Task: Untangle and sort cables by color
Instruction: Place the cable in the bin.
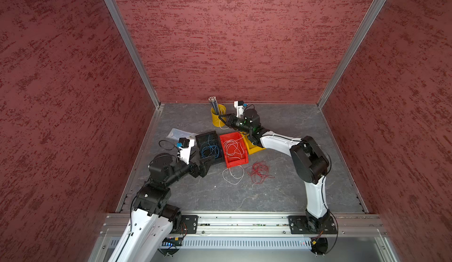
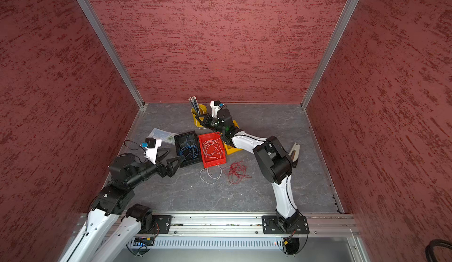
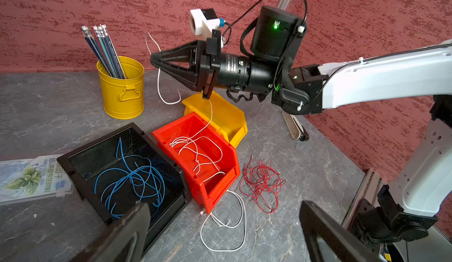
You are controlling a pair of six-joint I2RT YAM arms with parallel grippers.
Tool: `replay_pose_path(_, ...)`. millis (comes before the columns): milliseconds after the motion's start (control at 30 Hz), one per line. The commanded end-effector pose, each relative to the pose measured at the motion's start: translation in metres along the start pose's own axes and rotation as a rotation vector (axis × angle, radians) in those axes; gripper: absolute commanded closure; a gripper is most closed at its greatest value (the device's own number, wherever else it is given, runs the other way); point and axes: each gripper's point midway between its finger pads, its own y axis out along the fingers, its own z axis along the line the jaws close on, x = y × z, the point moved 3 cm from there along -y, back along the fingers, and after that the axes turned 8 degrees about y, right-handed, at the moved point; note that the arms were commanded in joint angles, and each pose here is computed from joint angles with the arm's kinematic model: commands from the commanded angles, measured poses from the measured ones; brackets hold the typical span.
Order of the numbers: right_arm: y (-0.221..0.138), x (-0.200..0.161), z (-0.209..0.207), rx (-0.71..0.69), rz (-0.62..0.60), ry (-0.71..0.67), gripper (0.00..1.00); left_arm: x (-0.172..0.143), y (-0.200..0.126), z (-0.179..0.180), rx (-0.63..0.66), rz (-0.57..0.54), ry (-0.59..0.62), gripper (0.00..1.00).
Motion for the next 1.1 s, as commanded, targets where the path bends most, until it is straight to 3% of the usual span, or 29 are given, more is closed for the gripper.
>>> replay_pose_path(0, -0.015, -0.008, -0.013, -0.026, 0.006, 0.059, 1.00, 0.000, -0.001, 0.001, 0.003, -0.010, 0.003, 0.00)
replay_pose_path(200, -0.041, -0.031, -0.065, -0.236, 0.026, 0.110, 1.00, -0.001, -0.001, 0.000, -0.003, -0.015, -0.001, 0.00)
replay_pose_path(533, -0.054, -0.036, -0.097, -0.567, 0.107, 0.032, 1.00, 0.004, 0.000, 0.000, -0.008, -0.029, 0.001, 0.00)
replay_pose_path(767, -0.049, -0.058, -0.092, -0.657, 0.209, -0.076, 1.00, -0.001, -0.003, 0.001, 0.005, -0.030, -0.002, 0.00)
replay_pose_path(900, -0.048, -0.065, -0.090, -0.688, 0.239, -0.109, 0.85, 0.000, -0.004, 0.001, 0.011, -0.033, -0.003, 0.00)
replay_pose_path(967, -0.046, -0.068, -0.089, -0.699, 0.256, -0.123, 0.68, 0.000, -0.005, 0.001, 0.014, -0.037, -0.005, 0.00)
replay_pose_path(1067, -0.040, -0.067, -0.083, -0.696, 0.272, -0.154, 0.61, -0.001, -0.007, 0.002, 0.020, -0.041, -0.011, 0.00)
